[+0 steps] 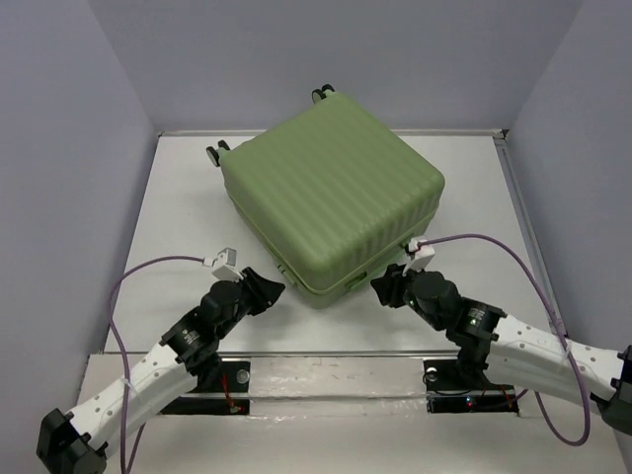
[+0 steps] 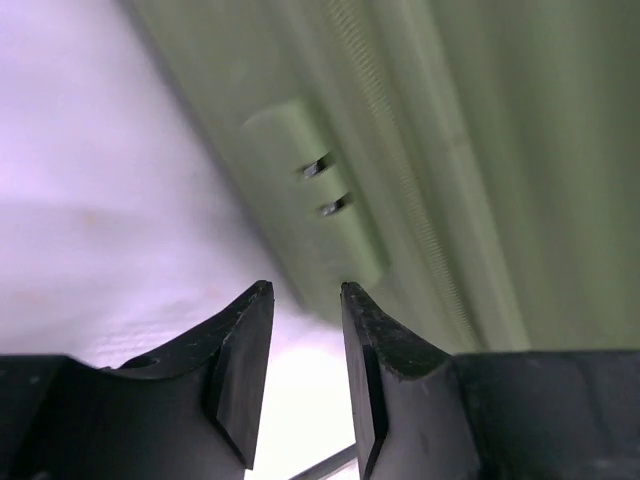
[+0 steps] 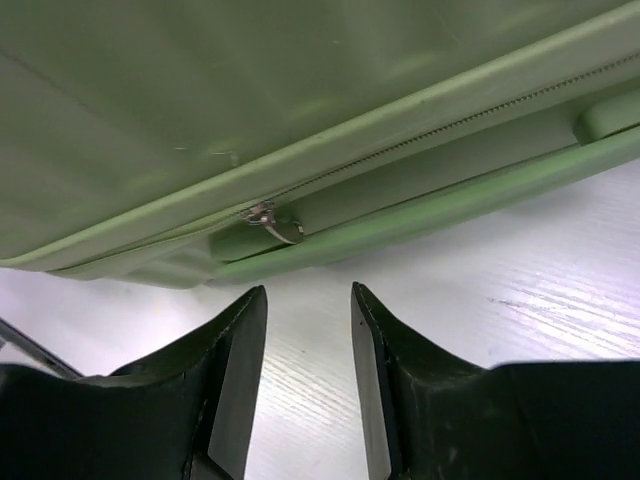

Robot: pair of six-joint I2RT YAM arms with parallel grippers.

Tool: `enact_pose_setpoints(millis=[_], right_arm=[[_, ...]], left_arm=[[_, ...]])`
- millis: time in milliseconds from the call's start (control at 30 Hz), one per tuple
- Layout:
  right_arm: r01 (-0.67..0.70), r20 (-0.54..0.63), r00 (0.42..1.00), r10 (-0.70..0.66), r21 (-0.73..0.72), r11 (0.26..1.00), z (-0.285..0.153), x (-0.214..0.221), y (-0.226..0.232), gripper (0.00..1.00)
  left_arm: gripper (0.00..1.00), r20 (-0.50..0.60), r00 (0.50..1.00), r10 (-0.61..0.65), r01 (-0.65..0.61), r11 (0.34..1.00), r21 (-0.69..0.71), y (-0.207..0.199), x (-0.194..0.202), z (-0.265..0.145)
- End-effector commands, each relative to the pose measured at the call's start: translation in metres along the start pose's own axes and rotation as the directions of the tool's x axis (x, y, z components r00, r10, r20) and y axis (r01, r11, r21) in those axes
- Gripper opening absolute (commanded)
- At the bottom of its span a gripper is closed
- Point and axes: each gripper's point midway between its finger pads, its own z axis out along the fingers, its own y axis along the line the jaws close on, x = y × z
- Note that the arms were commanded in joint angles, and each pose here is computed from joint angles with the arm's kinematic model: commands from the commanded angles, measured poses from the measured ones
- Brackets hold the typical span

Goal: Pack the luggage

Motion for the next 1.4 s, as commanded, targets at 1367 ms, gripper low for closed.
enact_pose_setpoints(millis=[1367], right_arm=[[0.262,0.057,0.964,-0.26,-0.045,0.964,0.025,-0.074,0.016,0.07]], left_arm=[[0.44,-0.1,0.976,0.195,-0.17,0.962,0.211,-0.1,0.054,0.039]])
